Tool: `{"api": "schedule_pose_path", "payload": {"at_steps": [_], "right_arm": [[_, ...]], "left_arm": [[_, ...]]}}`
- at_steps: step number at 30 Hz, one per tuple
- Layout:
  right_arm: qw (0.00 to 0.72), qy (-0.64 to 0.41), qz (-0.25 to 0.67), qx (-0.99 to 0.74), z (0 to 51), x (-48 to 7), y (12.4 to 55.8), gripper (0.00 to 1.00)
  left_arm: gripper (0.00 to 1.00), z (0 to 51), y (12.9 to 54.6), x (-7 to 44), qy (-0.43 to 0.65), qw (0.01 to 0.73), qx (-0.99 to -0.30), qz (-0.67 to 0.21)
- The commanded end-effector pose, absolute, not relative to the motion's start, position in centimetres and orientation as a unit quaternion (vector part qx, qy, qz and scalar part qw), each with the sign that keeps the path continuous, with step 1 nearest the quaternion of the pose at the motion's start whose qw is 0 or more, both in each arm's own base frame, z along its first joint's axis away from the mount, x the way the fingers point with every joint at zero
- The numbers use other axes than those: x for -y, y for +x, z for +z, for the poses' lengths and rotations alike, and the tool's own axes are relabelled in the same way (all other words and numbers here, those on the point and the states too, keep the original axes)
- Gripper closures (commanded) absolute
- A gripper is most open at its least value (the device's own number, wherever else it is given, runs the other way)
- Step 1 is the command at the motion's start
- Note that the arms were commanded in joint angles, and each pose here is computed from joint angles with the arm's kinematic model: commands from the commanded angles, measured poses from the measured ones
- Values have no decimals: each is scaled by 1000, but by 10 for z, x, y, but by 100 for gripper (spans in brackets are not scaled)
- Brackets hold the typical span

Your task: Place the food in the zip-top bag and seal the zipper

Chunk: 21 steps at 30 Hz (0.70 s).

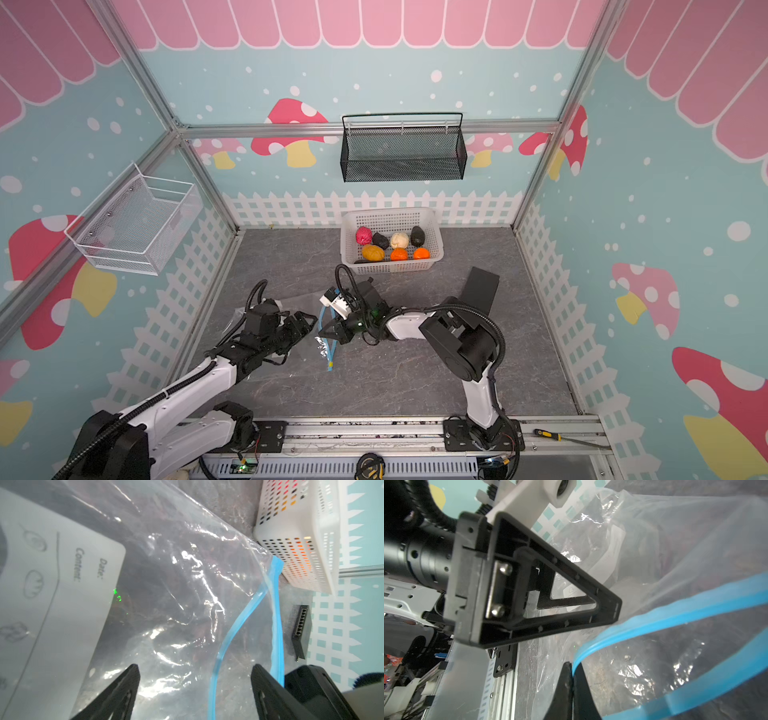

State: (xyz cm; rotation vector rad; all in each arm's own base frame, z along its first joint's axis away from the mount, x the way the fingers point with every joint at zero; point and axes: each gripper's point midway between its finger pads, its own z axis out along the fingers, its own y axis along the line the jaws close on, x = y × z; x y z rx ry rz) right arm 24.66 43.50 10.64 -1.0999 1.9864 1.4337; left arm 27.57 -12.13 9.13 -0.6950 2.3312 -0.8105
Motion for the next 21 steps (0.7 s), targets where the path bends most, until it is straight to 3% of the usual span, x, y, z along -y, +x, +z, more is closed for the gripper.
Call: {"api": "schedule_pose_path", "payload": {"at_steps": [1, 21], "right_arm": [[277, -438, 520, -679, 127, -435, 247, 100], [313, -492, 529, -616, 134, -420, 250, 100]], "left_arm": [[21, 118, 277, 128, -246, 296, -864, -323], [44, 147, 281, 160, -84, 320, -913, -238]]}}
